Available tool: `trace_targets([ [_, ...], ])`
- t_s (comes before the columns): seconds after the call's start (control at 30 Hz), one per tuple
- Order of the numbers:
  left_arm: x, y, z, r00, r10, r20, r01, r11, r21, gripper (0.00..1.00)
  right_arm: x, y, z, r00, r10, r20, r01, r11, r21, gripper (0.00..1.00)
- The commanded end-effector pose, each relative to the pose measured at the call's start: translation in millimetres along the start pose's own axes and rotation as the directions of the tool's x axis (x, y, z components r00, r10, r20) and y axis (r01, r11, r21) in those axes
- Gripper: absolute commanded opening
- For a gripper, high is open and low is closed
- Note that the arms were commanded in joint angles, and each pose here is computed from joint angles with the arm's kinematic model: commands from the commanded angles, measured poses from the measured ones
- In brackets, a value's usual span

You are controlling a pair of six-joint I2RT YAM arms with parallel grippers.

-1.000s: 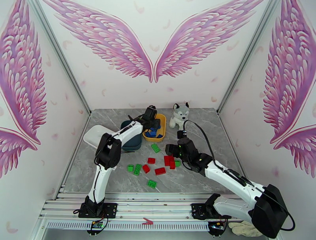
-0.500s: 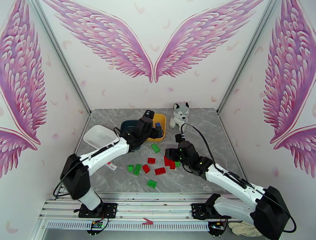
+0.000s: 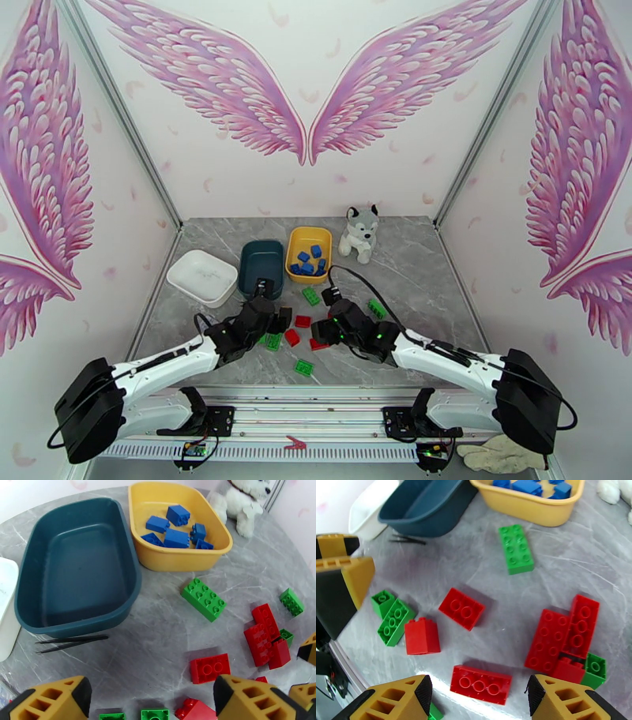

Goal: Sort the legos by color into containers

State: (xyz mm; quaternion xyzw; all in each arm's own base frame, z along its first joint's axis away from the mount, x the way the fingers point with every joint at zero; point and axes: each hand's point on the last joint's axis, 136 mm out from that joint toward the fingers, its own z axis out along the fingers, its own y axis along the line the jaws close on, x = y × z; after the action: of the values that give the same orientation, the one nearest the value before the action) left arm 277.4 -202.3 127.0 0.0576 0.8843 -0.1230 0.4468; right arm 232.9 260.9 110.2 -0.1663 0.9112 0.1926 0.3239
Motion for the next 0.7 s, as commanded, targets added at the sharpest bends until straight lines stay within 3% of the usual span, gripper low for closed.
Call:
trace_targets([
  [0.0,0,-1,1,0.998,-0.054,0.026,0.053,0.999,0.009,0.92,-9,10,-4,0.999,-0.048,0.023,0.047,0.999,0.004,0.71],
  [0.1,0,-6,6,0.996,-0.079,0.036,0.078,0.997,0.027,0.99,-14,19,-5,0.996,-0.078,0.036,0.078,0.997,-0.004,0.73],
  [0.47,8,-22,44,0.995,-0.104,0.007,0.104,0.994,0.023,0.99,-16,35,2,0.981,-0.190,-0.045,0.192,0.981,0.028,0.73],
  [0.67,4,-17,35,0.994,-0.108,0.035,0.107,0.994,0.037,0.99,-13,43,-2,0.979,-0.195,-0.052,0.196,0.980,0.023,0.74],
])
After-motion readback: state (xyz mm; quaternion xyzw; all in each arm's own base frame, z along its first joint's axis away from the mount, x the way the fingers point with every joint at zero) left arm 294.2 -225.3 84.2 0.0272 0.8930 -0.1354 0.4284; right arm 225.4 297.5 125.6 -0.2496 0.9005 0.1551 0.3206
